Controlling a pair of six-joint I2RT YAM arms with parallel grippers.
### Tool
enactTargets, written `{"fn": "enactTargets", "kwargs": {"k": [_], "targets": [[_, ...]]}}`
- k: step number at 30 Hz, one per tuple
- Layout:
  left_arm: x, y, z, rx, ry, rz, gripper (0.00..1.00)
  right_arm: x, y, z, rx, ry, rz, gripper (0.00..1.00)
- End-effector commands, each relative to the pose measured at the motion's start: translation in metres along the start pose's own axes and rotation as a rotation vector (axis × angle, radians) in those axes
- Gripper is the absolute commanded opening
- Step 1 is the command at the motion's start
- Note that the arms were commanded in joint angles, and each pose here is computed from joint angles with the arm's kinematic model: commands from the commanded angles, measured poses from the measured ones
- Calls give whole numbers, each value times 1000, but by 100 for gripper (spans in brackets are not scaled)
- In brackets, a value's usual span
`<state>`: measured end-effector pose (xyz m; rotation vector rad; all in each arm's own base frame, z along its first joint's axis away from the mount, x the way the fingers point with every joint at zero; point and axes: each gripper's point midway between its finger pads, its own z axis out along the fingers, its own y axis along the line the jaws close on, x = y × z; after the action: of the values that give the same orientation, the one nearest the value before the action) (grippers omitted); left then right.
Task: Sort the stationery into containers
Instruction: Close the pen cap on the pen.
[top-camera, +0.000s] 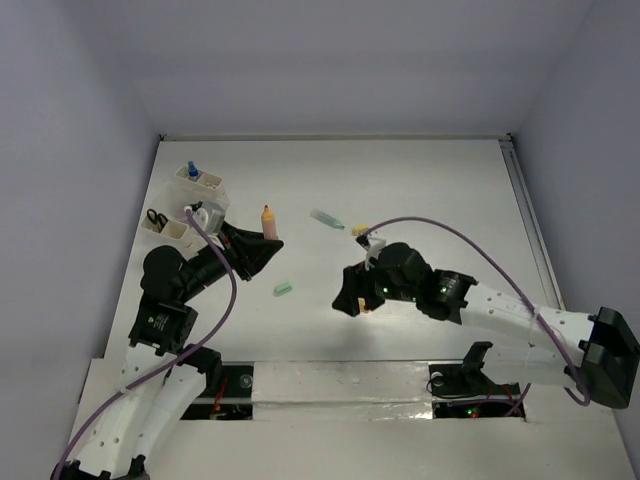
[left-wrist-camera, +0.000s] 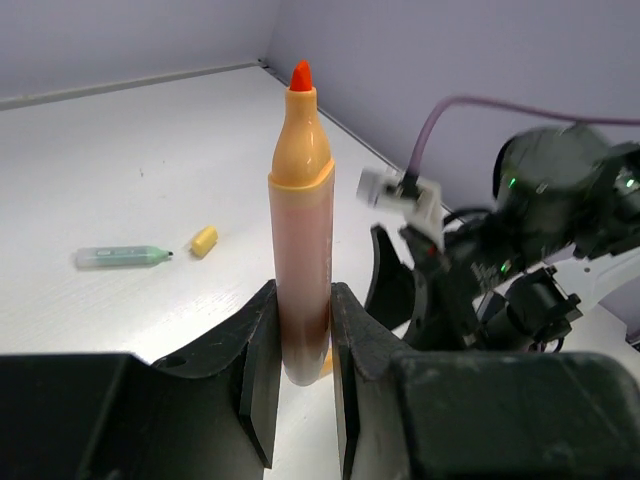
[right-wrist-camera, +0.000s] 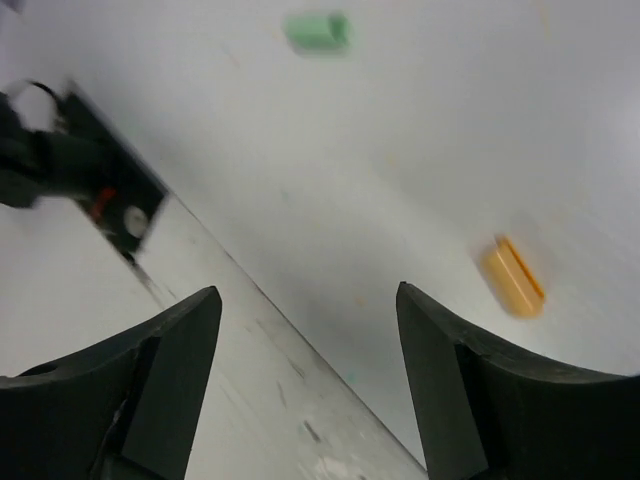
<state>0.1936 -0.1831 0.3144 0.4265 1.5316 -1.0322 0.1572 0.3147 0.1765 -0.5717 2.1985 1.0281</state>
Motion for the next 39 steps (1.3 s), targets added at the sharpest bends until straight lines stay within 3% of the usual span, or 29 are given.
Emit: {"fn": "enactTargets", "kwargs": {"k": [1, 5, 12, 23, 35, 39], "targets": [[-26, -9, -4, 3, -67, 65, 0, 39, -27, -2, 99, 53, 150, 78], [-27, -10, -5, 6, -73, 69, 0, 65, -40, 8, 110, 85, 220, 84], [-26, -11, -5, 15, -67, 67, 0, 83, -61, 29, 189, 111, 276, 86], [-27, -14, -7, 23, -74, 73, 0, 64, -115, 35, 488, 49, 222, 82], [-26, -14, -6, 27, -70, 71, 0, 23, -118, 67, 498, 75, 108, 74], [-26, -14, -6, 27, -70, 71, 0, 18, -119, 56, 525, 69, 88, 75]]}}
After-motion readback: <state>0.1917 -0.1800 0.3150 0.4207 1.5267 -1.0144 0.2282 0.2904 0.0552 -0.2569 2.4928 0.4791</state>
